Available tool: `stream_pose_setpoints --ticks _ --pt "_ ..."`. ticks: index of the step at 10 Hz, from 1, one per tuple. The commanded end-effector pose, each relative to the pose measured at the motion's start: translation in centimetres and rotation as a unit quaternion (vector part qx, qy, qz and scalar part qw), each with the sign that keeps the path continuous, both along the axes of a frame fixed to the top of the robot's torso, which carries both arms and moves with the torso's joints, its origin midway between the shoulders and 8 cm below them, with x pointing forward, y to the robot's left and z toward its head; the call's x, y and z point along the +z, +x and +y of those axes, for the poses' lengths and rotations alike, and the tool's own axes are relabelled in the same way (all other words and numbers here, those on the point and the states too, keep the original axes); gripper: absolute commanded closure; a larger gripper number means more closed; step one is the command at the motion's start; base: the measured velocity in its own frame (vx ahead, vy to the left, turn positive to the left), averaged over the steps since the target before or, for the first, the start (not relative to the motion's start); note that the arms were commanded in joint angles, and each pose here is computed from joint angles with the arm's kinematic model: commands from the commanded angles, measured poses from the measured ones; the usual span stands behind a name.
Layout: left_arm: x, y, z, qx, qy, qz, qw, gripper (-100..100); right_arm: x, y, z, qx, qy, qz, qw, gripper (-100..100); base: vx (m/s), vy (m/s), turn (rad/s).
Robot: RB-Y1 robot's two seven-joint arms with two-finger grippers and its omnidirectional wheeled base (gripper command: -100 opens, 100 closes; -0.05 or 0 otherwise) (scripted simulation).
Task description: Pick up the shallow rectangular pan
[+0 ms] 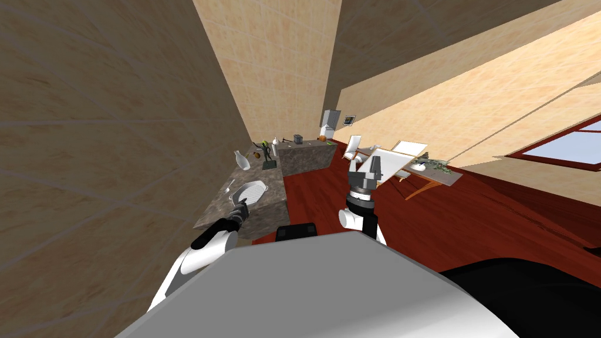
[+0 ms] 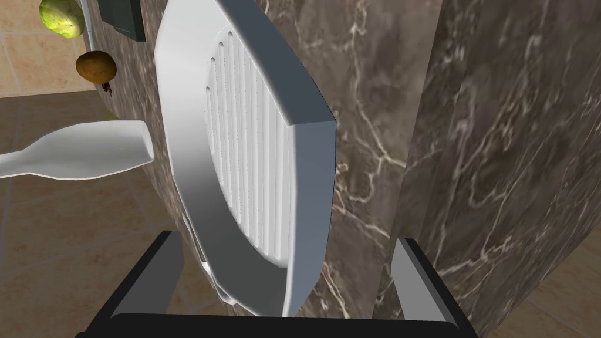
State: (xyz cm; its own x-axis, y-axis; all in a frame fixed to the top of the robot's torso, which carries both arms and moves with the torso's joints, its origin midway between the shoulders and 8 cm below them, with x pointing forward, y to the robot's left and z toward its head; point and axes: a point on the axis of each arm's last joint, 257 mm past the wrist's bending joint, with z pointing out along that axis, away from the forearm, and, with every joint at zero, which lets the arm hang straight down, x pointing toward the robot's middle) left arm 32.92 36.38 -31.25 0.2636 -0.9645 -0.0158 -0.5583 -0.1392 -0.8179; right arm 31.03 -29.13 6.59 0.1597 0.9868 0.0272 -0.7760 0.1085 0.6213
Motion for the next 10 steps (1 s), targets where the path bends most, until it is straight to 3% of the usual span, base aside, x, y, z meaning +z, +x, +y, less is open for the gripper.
stream_pose_setpoints --ticks 1,2,6,7,8,10 --pt "0.0 0.0 0.0 0.000 0.000 0.000 1.0000 -100 0.0 0.0 0.0 0.000 0.000 0.000 1.0000 0 0.000 0.000 0.000" --pt "0.0 0.0 0.0 0.000 0.000 0.000 1.0000 100 0.0 0.0 0.0 0.000 0.000 0.000 1.0000 0 0.000 0.000 0.000" --pt "0.0 0.0 0.0 0.000 0.000 0.000 1.0000 100 0.0 0.0 0.0 0.000 0.000 0.000 1.0000 0 0.000 0.000 0.000" --pt "0.0 0.0 0.0 0.000 0.000 0.000 1.0000 0 0.0 0.0 0.0 0.000 0.000 0.000 1.0000 0 0.000 0.000 0.000" --pt "-0.4 -1.0 2.1 0.017 0.010 0.018 0.9996 -100 0.0 0.0 0.0 0.000 0.000 0.000 1.0000 0 -0.080 -0.020 -0.096" --pt "-0.7 -1.8 3.7 0.031 0.016 0.033 0.9989 -100 0.0 0.0 0.0 0.000 0.000 0.000 1.0000 0 -0.124 -0.022 -0.073"
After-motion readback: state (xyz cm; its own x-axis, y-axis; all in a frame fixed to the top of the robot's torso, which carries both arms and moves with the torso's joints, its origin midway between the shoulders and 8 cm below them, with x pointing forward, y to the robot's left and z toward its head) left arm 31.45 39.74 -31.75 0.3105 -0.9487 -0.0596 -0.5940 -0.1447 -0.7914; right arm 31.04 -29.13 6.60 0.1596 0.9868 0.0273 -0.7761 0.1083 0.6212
